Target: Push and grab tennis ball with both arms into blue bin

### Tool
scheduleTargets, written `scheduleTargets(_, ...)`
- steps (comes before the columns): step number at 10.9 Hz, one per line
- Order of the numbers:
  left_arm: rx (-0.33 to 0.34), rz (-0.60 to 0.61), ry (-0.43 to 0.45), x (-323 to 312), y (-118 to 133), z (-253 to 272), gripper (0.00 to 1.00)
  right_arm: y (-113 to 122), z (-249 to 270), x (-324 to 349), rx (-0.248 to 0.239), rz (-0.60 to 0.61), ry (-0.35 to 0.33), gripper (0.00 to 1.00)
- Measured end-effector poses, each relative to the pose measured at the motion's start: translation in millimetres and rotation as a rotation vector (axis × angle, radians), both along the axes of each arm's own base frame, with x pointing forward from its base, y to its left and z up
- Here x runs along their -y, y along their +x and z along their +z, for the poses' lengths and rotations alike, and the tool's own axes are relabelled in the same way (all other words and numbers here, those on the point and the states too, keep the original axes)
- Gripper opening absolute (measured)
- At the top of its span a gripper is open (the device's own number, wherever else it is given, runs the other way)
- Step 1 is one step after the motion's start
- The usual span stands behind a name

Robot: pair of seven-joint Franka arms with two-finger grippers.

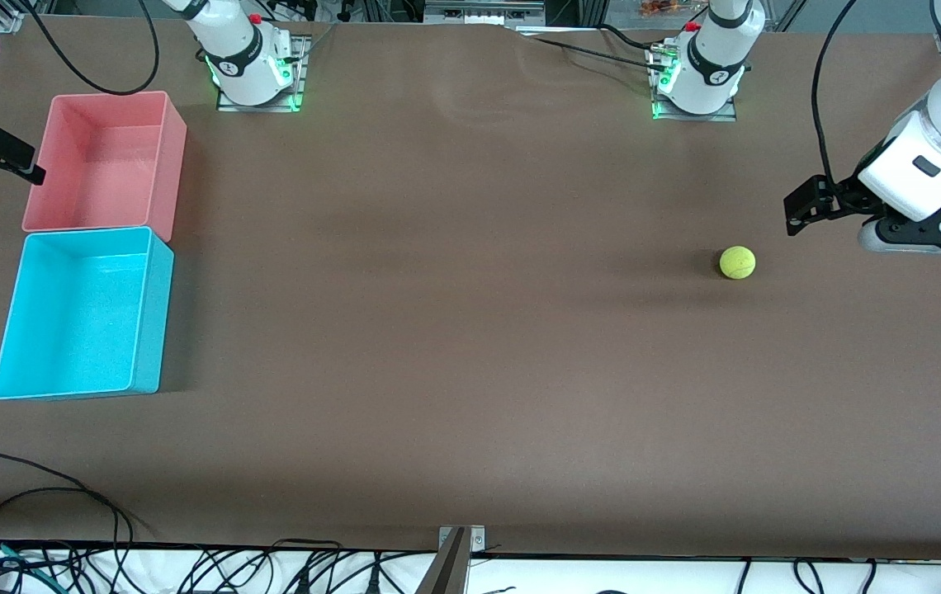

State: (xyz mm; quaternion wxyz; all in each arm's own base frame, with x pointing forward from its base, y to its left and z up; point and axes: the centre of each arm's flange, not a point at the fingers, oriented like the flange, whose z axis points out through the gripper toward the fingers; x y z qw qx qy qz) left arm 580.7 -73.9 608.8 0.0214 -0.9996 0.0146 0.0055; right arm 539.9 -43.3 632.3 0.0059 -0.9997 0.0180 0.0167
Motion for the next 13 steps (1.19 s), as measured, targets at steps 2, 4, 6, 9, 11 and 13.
scheduleTargets(2,-0.016,0.018,0.013,-11.0,5.2,-9.6,0.97,0.2,-0.1,-1.1,0.000,0.002,0.000,1.00)
scheduleTargets(4,-0.039,0.032,0.015,-19.1,12.2,-23.5,0.95,0.6,0.0,-1.1,0.002,0.002,0.000,1.00)
scheduleTargets(6,-0.051,0.052,0.025,-31.0,16.6,-31.4,0.74,0.9,0.2,-0.6,0.005,0.001,-0.001,1.00)
scheduleTargets(9,-0.043,0.094,0.074,-63.9,18.1,-28.3,0.33,1.7,0.9,-0.7,0.013,0.001,-0.001,1.00)
scheduleTargets(11,-0.074,0.215,0.065,-99.0,14.7,-32.3,0.06,3.0,1.9,-0.9,0.024,0.002,-0.002,1.00)
scheduleTargets(13,-0.118,0.526,-0.044,-153.2,8.8,-47.3,0.01,3.9,2.5,-1.5,0.032,0.003,-0.003,1.00)
